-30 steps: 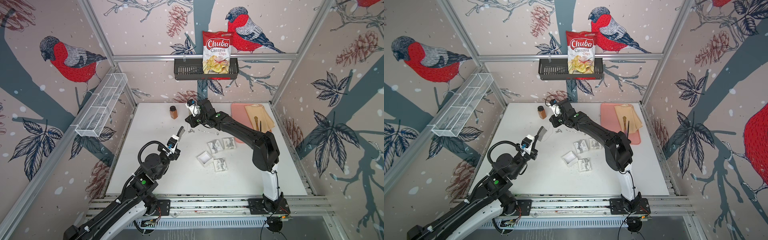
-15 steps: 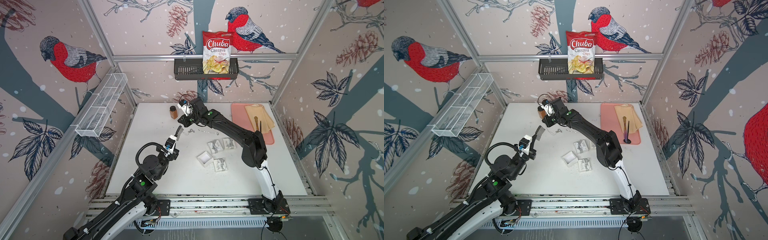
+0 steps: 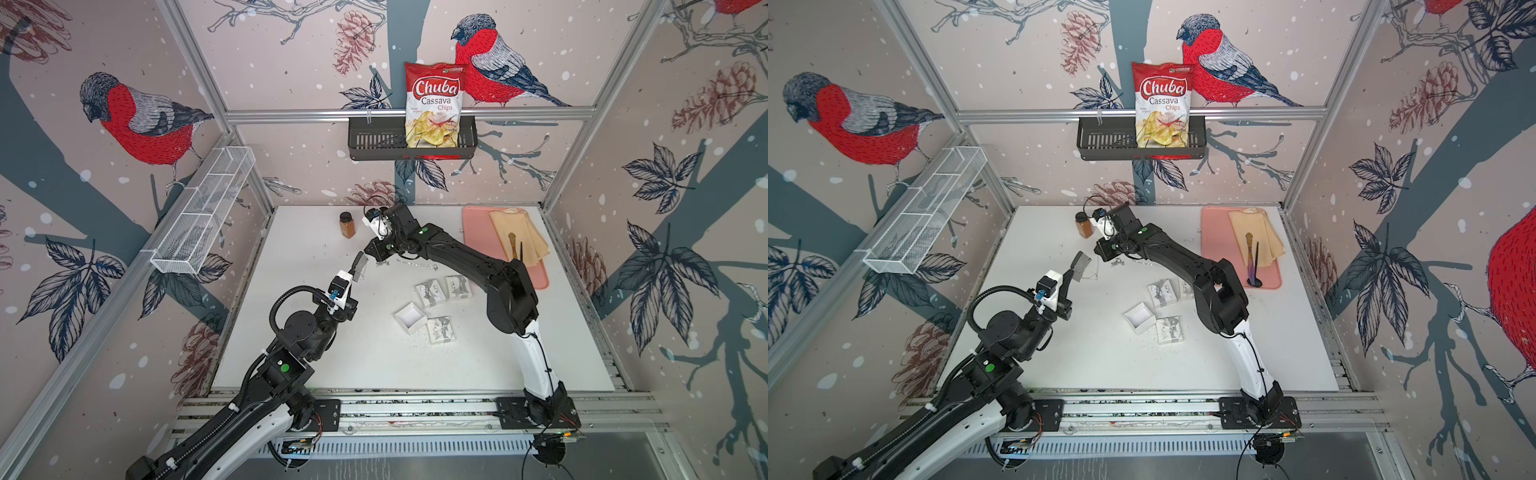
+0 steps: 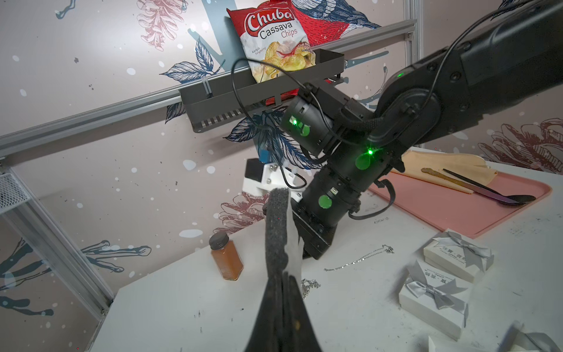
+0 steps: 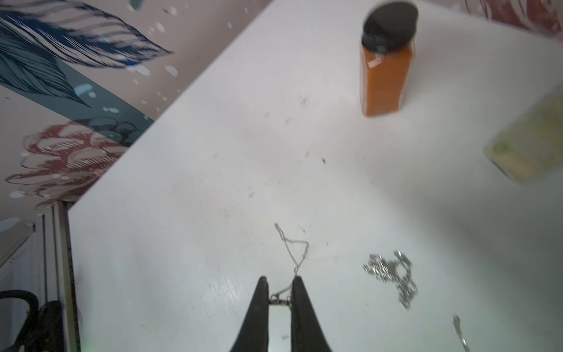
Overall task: Take the necklace out of the lift-off lid jewelry box
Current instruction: Place the necklace at the center of the board.
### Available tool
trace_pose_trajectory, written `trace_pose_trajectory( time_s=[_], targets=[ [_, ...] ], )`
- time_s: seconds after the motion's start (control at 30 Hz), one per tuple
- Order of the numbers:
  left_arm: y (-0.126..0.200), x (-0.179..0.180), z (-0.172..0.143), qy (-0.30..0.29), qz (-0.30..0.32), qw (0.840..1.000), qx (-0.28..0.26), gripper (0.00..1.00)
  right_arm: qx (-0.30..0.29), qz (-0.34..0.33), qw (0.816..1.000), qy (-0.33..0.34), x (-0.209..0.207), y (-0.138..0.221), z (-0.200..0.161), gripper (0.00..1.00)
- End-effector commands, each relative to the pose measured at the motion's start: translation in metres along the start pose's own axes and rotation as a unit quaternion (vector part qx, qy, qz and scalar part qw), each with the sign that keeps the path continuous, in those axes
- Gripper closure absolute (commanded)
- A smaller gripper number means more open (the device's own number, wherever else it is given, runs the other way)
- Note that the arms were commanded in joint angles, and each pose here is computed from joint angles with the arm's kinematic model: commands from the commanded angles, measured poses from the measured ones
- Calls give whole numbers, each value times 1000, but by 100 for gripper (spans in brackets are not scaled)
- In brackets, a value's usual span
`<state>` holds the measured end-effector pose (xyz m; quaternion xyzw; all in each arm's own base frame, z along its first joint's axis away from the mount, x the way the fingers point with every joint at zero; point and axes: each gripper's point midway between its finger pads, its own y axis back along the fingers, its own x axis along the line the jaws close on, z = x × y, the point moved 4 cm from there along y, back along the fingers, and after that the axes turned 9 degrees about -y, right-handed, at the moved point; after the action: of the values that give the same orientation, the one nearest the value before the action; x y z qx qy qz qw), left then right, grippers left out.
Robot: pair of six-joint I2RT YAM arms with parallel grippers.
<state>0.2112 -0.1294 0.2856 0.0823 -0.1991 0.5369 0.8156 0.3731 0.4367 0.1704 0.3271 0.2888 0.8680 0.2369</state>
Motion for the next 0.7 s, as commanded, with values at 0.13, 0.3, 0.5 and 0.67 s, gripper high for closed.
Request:
trace_pose_trajectory(
  time_s=[0.13,0.3,0.5,0.67],
  targets=[
    [-4,0,8,6,-1,1000,-21,100,2,-40,998,-54,-37,27,-40,100],
    [-10,-6,8,8,-15,1000,-22,100,13,-69,993,-97,-70,34,-62,100],
    [-18,-13,8,15,-34,999,-16,100,36,-113,986,-119,-95,27,-76,97],
    [-22,-18,6,20,-48,999,-13,100,52,-150,979,-126,-109,22,-85,89]
  ],
)
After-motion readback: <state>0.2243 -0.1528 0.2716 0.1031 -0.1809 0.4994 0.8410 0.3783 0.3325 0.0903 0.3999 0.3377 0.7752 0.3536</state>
